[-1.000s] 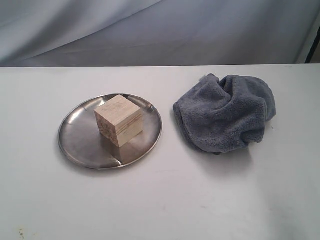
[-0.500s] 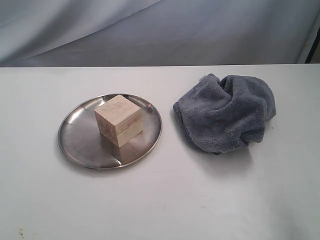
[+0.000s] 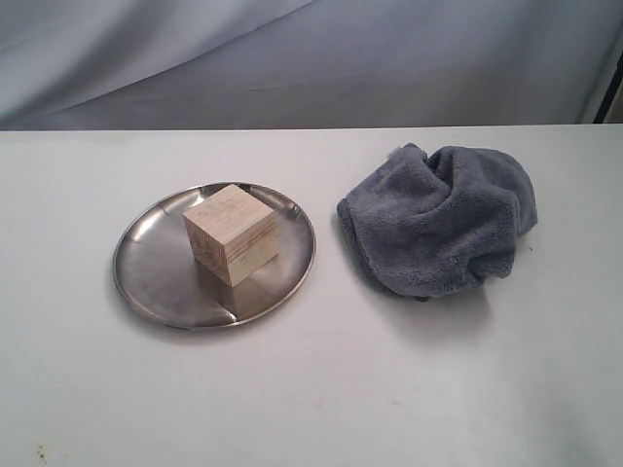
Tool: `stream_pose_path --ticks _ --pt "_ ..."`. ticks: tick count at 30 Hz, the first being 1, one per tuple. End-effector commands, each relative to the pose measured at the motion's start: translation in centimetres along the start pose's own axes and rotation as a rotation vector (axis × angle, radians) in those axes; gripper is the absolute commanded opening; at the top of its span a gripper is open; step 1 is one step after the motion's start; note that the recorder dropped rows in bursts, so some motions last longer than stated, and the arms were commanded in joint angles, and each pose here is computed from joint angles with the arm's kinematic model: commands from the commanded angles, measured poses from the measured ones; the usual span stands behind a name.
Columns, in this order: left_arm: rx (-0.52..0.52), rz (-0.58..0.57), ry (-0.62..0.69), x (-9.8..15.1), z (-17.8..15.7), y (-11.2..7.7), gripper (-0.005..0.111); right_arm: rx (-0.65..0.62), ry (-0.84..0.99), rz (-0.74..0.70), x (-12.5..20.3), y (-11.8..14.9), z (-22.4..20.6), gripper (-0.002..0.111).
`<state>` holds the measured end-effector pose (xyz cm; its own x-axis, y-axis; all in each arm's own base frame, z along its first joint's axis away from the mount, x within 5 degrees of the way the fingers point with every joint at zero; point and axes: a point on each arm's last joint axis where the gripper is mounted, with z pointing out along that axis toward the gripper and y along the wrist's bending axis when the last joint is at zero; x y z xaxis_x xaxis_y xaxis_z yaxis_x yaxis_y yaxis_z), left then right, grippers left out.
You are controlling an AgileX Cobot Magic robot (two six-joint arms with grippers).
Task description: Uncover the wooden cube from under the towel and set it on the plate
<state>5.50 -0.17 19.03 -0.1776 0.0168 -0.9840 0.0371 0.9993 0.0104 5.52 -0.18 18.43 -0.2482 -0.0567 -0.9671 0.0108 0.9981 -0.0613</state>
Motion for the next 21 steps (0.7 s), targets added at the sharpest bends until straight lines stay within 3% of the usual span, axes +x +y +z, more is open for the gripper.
stream_pose_path --ticks 1,21 --pt "-0.002 -0.008 -0.005 0.08 0.02 0.01 0.000 0.039 0.001 0.033 0.19 -0.18 -0.12 0.000" --pt "-0.002 -0.008 -0.005 0.08 0.02 0.01 0.000 0.041 0.008 0.057 0.26 -0.17 -0.12 0.000"
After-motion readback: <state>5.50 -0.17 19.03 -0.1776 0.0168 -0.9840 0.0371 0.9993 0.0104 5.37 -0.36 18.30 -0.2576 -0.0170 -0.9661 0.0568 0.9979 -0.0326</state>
